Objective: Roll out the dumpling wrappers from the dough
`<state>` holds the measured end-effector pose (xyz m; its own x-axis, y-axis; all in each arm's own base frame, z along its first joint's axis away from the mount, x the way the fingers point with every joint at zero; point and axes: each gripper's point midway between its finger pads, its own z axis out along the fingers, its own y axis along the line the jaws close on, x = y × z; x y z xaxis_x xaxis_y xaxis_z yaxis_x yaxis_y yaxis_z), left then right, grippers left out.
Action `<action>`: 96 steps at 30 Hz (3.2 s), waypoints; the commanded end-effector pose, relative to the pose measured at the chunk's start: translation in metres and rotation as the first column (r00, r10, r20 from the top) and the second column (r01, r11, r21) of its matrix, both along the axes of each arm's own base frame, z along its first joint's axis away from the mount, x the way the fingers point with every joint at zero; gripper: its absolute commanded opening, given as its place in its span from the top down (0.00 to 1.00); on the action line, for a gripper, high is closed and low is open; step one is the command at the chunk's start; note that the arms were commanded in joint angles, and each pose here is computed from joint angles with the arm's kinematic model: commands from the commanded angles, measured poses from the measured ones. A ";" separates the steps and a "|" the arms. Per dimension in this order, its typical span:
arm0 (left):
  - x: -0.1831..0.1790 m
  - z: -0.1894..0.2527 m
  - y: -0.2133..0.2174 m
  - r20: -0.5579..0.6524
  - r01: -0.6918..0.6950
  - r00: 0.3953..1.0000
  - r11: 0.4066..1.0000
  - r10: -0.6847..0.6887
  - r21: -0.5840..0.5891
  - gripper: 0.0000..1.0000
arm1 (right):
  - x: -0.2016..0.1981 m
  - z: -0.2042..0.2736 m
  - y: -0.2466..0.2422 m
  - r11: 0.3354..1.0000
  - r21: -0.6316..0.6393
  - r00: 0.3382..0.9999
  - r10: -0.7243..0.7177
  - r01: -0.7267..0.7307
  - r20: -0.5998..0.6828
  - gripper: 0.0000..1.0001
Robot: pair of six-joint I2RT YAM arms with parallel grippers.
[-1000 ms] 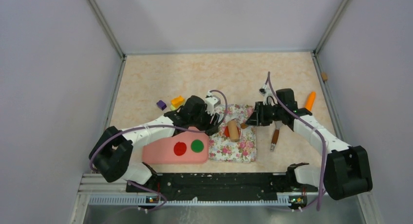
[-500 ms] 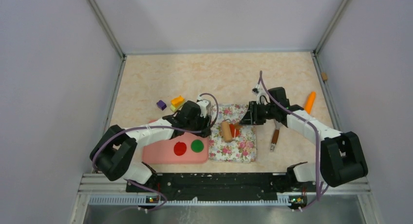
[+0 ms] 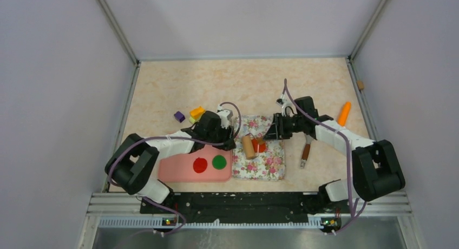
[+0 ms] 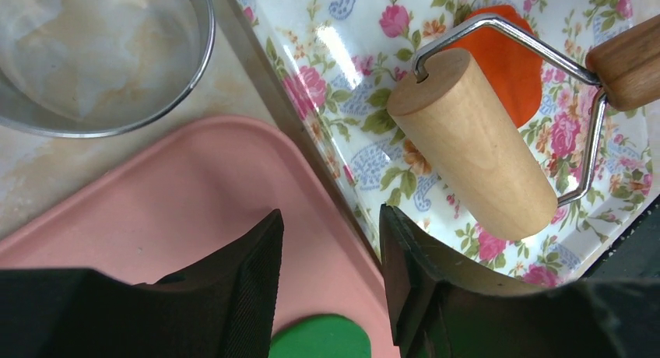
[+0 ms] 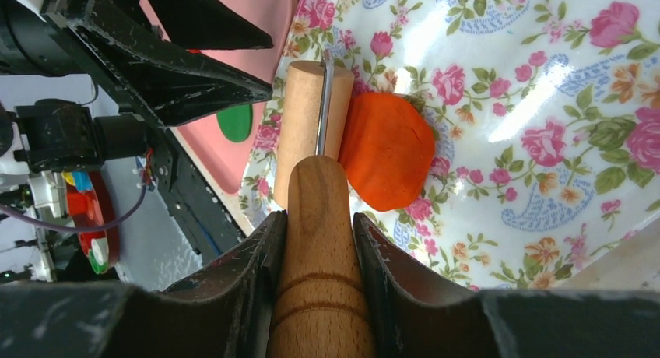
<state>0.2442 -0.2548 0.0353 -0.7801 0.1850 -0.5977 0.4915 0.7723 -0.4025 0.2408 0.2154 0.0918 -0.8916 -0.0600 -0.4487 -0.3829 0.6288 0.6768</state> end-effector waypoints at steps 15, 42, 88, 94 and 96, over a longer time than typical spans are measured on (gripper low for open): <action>0.022 -0.014 -0.008 -0.069 -0.066 0.995 0.998 0.066 0.010 0.60 | 0.029 0.048 -0.029 0.997 0.033 0.996 -0.070 0.069 0.047 1.00; 0.015 -0.045 0.007 -0.139 -0.131 0.980 0.988 0.142 0.085 1.00 | -0.024 -0.063 -0.039 0.930 -0.366 0.998 -0.043 0.021 -0.052 1.00; 0.031 -0.043 0.012 -0.110 -0.146 0.982 0.985 0.155 0.090 1.00 | 0.046 -0.056 -0.137 0.757 -0.653 0.998 0.030 0.009 0.048 1.00; 0.031 -0.042 0.012 -0.106 -0.150 0.982 0.985 0.159 0.088 1.00 | 0.040 -0.063 -0.155 0.724 -0.690 0.999 0.023 0.002 0.027 1.00; 0.031 -0.042 0.012 -0.106 -0.150 0.982 0.985 0.159 0.088 1.00 | 0.039 -0.064 -0.159 0.715 -0.699 1.000 0.019 0.001 0.020 1.00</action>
<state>0.2828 -0.2701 0.0342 -0.8333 0.0520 -0.5504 0.3718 0.7895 -0.4883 0.2838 0.1636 0.0988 -0.8605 -0.1924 -0.4718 -0.4412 0.7445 0.5011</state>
